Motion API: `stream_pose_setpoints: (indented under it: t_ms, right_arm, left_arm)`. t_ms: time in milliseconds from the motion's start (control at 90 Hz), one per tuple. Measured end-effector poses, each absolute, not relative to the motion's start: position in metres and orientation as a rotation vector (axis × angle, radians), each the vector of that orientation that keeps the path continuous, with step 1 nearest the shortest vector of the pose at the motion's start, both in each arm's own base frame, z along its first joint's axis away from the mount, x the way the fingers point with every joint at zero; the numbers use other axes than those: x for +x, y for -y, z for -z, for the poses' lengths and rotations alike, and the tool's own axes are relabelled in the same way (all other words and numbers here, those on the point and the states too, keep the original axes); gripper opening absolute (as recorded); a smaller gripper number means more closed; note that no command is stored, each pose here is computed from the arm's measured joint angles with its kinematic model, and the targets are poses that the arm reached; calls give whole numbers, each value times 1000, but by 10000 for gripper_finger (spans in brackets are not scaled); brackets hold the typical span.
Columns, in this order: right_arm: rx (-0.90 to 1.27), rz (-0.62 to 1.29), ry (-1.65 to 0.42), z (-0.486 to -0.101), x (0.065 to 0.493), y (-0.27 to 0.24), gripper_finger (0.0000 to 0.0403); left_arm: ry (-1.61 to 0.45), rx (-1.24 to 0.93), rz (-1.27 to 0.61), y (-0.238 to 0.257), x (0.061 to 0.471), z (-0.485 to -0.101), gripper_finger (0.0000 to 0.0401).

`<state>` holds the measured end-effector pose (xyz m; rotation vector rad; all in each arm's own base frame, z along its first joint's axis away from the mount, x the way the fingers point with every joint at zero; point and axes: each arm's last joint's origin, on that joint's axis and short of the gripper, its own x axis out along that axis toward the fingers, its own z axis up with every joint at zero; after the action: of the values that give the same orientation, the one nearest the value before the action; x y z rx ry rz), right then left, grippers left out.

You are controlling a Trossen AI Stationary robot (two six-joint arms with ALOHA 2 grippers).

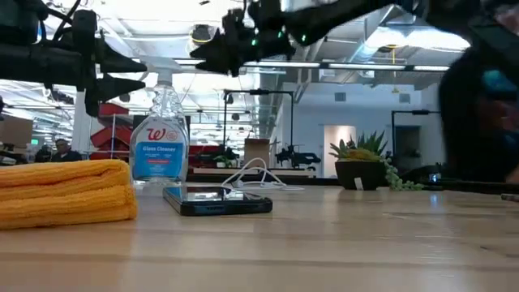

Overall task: Apply microfiber cloth
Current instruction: Move the spray bottle to the center of the table

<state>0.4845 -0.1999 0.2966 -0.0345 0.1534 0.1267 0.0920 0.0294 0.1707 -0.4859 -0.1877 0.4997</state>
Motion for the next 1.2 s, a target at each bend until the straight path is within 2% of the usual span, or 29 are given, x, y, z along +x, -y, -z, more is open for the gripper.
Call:
stream_pose_setpoints:
  t_ms: [211, 444, 833, 1011, 1200]
  right_arm:
    - [-26, -183, -89, -274, 500, 199, 303]
    - [-49, -113, -62, -277, 509, 193, 302]
    - [-33, -181, -49, -272, 513, 186, 301]
    - [-36, -117, -36, -274, 514, 186, 275]
    - [-37, -96, -32, -274, 514, 188, 230]
  left_arm:
    - [187, -485, -500, -29, 92, -171, 162]
    - [188, -486, -500, -29, 92, -171, 162]
    - [188, -485, -500, -29, 92, -171, 162]
    - [187, -481, -503, -29, 92, -171, 162]
    - [186, -471, -508, -30, 92, -171, 162]
